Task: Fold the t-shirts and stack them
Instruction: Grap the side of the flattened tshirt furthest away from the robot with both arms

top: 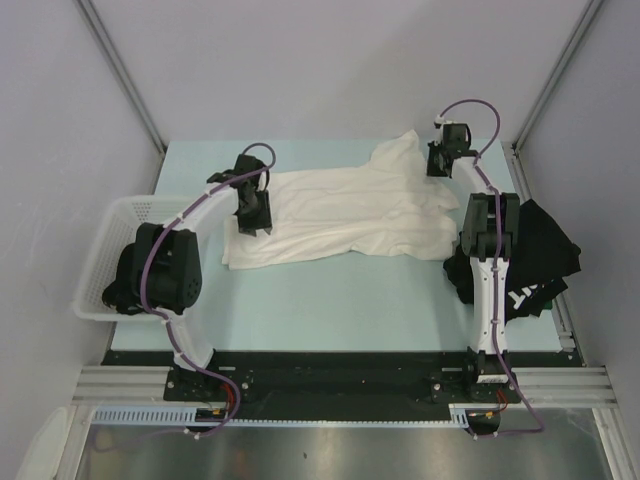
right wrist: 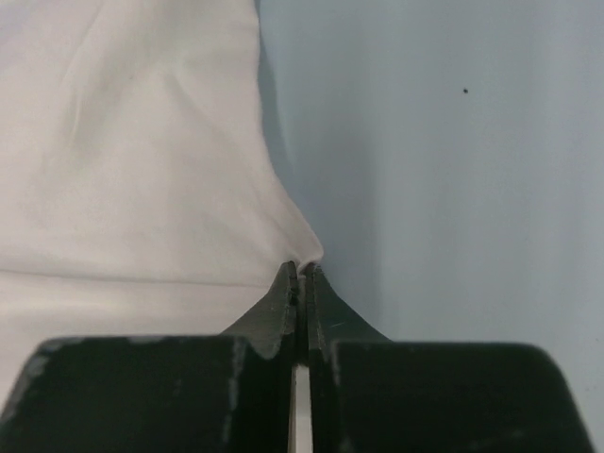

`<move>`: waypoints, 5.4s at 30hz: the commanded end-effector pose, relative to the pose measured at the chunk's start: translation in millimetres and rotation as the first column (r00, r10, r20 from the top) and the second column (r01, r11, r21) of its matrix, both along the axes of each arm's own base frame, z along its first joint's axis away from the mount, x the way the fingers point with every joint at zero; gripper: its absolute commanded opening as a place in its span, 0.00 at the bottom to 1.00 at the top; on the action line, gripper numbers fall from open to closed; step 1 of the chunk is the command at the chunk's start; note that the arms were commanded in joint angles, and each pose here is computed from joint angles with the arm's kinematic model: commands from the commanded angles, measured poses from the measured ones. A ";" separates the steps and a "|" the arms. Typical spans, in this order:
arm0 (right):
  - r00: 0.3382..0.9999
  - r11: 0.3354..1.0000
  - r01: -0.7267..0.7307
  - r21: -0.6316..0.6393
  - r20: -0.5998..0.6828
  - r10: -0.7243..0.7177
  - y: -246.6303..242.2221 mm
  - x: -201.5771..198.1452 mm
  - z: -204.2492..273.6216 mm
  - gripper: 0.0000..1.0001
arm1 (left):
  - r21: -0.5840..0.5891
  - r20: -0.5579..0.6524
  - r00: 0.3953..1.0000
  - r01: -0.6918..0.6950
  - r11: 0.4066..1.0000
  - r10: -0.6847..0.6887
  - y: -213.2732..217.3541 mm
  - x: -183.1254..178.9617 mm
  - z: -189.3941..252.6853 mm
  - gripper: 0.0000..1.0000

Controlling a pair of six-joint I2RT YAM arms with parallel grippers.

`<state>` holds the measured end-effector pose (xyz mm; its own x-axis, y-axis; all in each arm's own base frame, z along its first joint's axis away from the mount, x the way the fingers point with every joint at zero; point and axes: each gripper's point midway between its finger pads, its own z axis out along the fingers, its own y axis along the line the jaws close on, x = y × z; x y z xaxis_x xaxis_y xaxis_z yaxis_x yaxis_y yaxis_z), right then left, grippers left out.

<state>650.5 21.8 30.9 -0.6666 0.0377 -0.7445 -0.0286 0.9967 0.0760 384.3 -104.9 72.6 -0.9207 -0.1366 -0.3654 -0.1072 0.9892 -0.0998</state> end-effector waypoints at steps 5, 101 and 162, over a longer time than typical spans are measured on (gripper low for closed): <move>0.995 0.998 0.016 -0.067 -0.102 -0.023 -15.7 -48.9 15.7 0.00 | -0.037 0.073 0.997 0.008 0.999 -0.006 -8.1 11.1 30.7 0.46; 0.990 0.995 0.035 -0.088 0.137 -0.023 1.6 -84.5 195.3 0.34 | 0.095 -0.305 0.948 -0.063 0.993 0.089 38.8 -221.8 -8.0 0.00; 0.967 0.898 -0.208 0.388 0.218 0.130 133.0 45.0 52.9 0.49 | 0.032 -0.079 0.996 -0.026 0.999 0.029 -24.7 -88.9 60.7 0.40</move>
<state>684.0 142.4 55.6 -0.6075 0.2477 -0.7547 -0.1990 0.8724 0.4465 289.6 -125.3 122.4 -0.9501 -0.1577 -0.2690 -0.1506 0.9875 -0.0470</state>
